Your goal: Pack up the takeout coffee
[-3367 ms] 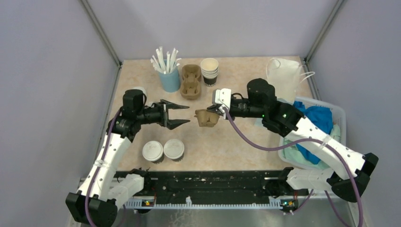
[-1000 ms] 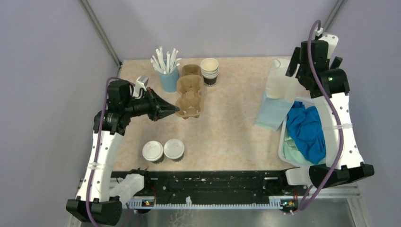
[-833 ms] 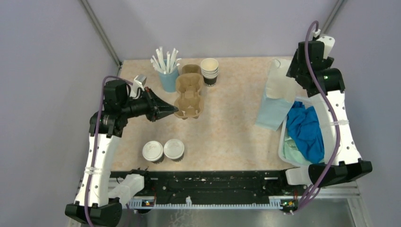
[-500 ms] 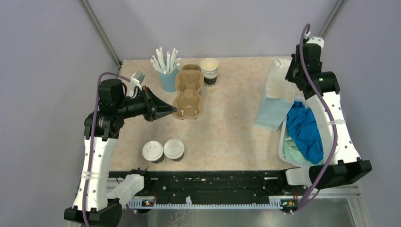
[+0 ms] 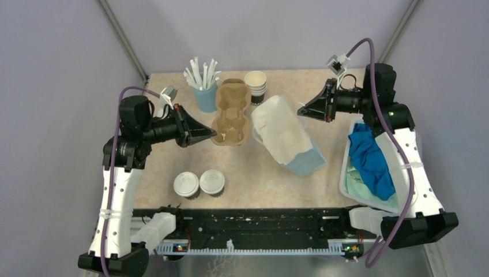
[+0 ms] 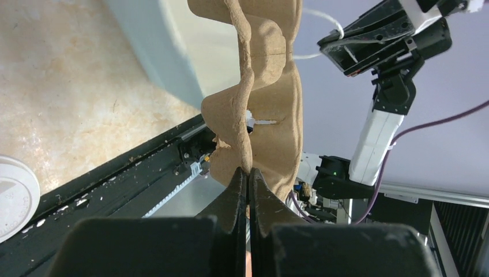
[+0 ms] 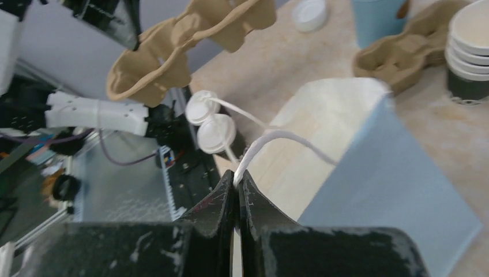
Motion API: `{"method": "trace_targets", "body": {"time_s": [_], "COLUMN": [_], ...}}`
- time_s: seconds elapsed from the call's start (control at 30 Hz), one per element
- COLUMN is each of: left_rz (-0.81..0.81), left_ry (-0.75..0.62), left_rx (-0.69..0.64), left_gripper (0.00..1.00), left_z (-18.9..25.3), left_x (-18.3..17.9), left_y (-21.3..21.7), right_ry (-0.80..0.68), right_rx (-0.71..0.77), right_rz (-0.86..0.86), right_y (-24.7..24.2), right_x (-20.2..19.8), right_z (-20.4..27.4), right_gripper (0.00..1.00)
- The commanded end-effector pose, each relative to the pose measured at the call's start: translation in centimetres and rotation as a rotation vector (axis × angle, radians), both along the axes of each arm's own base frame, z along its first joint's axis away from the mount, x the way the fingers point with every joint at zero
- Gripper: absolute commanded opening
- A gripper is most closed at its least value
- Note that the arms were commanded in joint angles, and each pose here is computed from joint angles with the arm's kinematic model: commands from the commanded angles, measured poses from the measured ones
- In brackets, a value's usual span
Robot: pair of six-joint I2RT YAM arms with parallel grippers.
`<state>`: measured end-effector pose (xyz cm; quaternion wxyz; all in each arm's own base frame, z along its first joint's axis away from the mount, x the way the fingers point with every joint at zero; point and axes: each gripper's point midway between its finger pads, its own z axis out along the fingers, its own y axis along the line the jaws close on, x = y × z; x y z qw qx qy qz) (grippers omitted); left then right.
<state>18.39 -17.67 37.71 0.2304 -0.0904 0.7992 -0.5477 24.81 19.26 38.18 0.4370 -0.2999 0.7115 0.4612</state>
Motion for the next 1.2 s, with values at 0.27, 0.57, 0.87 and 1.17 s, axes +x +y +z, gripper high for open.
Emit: {"method": "trace_targets", "body": {"time_s": [0.27,0.57,0.87,1.17], "left_rz": [-0.038,-0.067,-0.091,-0.189], "left_ry": [-0.232,-0.257,-0.274,-0.441], "left_rx": [-0.05,-0.05,-0.048,-0.002], "left_gripper": [0.0,0.0,0.0,0.0], "left_z": [4.5,4.5,4.6,6.1], "left_x": [-0.4,-0.6,0.1,0.3], "left_y": [-0.3,-0.5,-0.7,-1.0], "right_ry": [0.139,0.044,0.064,0.142], "right_rx": [0.089,-0.061,-0.091,-0.193], "right_rz": [0.261,0.162,0.169,-0.51], "right_y": [1.6,1.7,3.0,-3.5], "right_x": [-1.2,5.8,7.8,11.0], "right_z": [-1.3,-1.7,-3.1,1.1], "right_gripper": [0.0,0.0,0.0,0.74]}}
